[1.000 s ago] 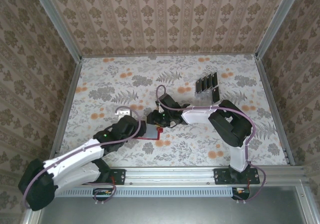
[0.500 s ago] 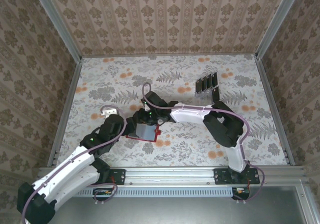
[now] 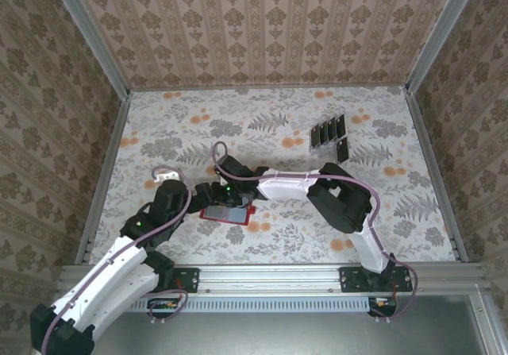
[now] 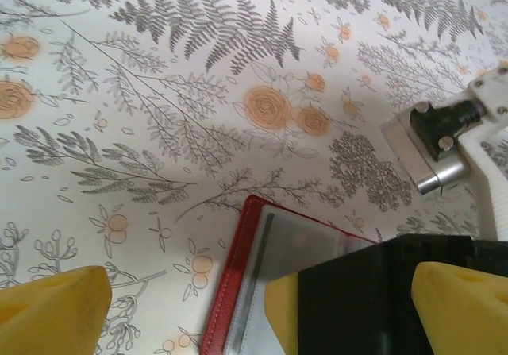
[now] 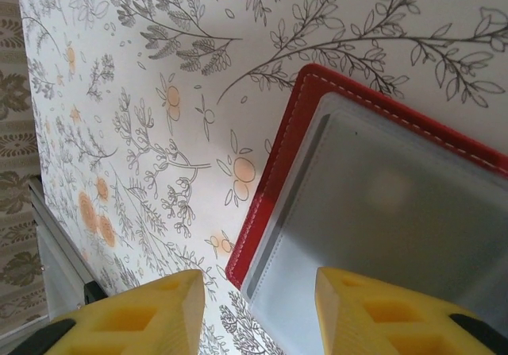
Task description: Put the credit cards into the card holder
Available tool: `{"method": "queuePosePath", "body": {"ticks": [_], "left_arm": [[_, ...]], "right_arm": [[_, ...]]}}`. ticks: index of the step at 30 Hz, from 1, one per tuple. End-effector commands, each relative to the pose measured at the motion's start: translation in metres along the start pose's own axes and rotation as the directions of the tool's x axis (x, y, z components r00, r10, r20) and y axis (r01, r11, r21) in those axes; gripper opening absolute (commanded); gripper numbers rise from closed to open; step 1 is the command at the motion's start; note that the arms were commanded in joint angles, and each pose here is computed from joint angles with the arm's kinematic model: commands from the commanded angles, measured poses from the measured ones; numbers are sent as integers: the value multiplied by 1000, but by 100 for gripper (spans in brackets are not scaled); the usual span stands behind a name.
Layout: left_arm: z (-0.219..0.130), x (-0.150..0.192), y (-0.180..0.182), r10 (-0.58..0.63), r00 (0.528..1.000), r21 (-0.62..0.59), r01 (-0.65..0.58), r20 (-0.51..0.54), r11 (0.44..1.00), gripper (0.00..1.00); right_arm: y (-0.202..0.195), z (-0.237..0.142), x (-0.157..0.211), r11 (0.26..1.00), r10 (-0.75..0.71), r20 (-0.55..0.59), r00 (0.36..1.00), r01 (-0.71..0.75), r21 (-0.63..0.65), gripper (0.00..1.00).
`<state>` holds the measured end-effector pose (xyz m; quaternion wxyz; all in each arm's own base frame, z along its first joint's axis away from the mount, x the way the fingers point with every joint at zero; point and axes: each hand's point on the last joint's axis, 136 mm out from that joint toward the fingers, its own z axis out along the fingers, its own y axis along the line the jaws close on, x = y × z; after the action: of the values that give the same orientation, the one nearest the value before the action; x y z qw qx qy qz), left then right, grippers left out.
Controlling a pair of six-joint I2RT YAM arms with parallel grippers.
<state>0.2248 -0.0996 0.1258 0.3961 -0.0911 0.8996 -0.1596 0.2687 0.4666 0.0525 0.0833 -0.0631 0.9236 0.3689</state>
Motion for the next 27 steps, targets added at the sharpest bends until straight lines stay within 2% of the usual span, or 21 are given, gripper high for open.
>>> {"method": "queuePosePath", "body": {"ticks": [1, 12, 21, 27], "left_arm": [[3, 3, 0, 11, 999, 9, -11, -33, 1000, 100], [14, 11, 0, 19, 996, -5, -20, -83, 1000, 100], [16, 10, 0, 27, 995, -14, -28, -93, 1000, 100], [17, 10, -1, 29, 995, -13, -30, -97, 999, 100]], "right_arm": [[14, -38, 2, 998, -63, 59, 996, 63, -4, 45], [-27, -24, 44, 994, -50, -18, 999, 51, 98, 44], [-72, -38, 40, 943, -104, -14, 994, 103, 317, 43], [-97, -50, 30, 922, -89, 0, 996, 83, 378, 43]]}}
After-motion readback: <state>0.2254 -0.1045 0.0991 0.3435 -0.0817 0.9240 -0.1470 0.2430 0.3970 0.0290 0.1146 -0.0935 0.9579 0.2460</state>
